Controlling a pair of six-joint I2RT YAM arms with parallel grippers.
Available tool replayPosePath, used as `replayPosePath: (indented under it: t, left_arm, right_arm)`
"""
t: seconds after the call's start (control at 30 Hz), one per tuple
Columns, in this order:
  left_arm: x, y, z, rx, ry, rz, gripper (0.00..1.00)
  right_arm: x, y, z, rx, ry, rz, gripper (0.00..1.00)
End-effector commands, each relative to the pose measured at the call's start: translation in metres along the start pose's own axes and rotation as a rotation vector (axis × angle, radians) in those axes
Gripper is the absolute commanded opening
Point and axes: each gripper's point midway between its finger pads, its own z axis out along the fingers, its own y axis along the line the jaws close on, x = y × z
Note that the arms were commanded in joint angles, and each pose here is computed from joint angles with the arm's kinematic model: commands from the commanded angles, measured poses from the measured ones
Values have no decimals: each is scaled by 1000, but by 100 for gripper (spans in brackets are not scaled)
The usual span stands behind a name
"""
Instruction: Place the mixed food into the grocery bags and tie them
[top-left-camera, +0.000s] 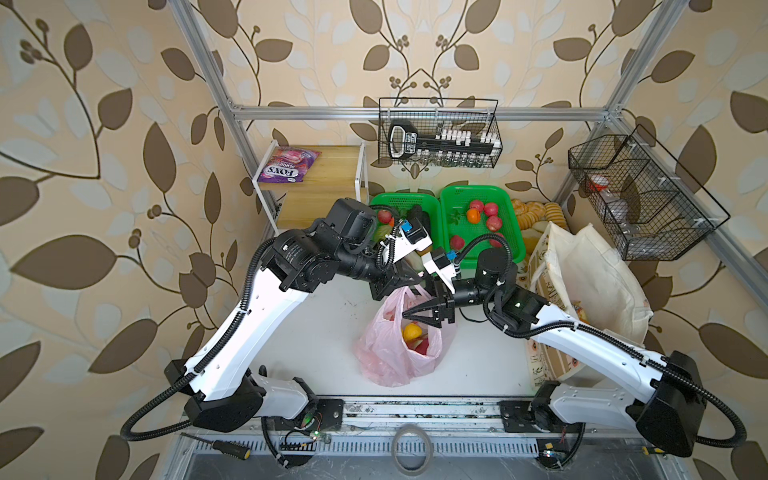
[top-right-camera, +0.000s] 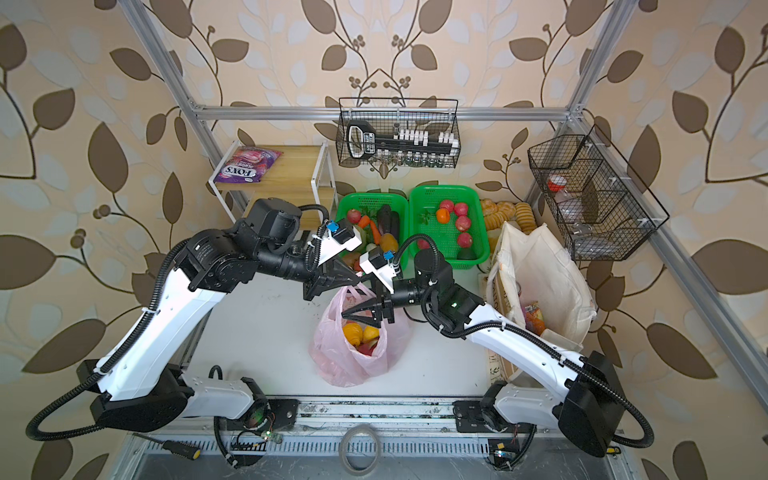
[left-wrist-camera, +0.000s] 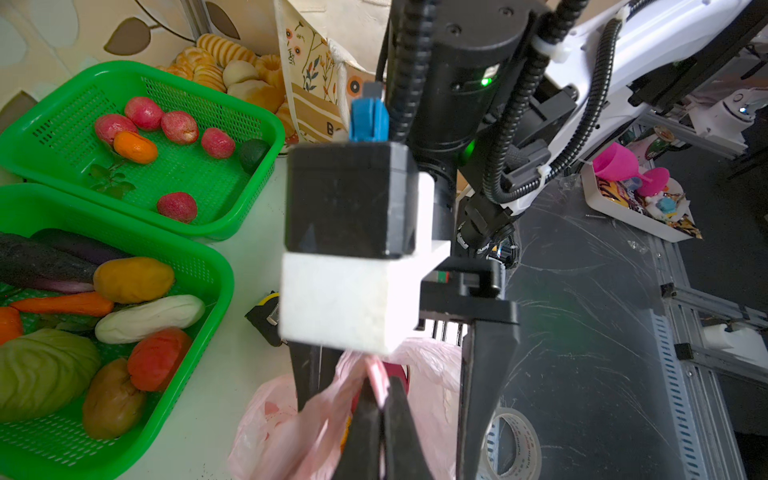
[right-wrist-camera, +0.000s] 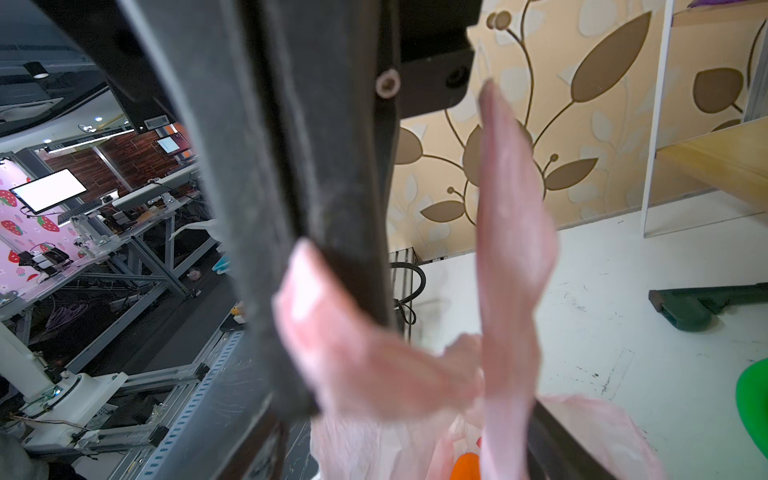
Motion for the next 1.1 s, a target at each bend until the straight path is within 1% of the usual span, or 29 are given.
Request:
replayPosePath:
  t: [0.0,0.2,0.33,0.53,0.63,0.73,0.87,0.93,1.07]
  left_arm:
    - [3,-4,-11,-21,-5,45,0]
    - [-14,-11,-9,38,-70,47,0]
    - [-15,-11,-5,56,-66,46,0]
    - [-12,-8,-1,50,-57,46,0]
    - [-15,-10,-2,59,-67,51,0]
    - [-19,-15,-3,90,-94,52,0]
    - [-21,-18,-2,111,-108,48,0]
    - [-21,-17,0,111,-105,44,0]
    - [-22,-16,0,103,-115,41,0]
  right_arm:
    - [-4,8,-6,-25,1,-22,76]
    - [-2,8,6,-41,11,-9,76]
    - [-6,7,11,-38,-10,-2,76]
    - [-7,12,16,-55,-18,0,76]
    - [-5,7,16,-31,-19,10,74]
    - [-6,4,17,-21,-34,22,68]
    - [-8,4,17,-29,-68,33,54]
    - [-8,4,16,-31,-77,37,51]
    - [-5,4,17,-41,-73,47,38]
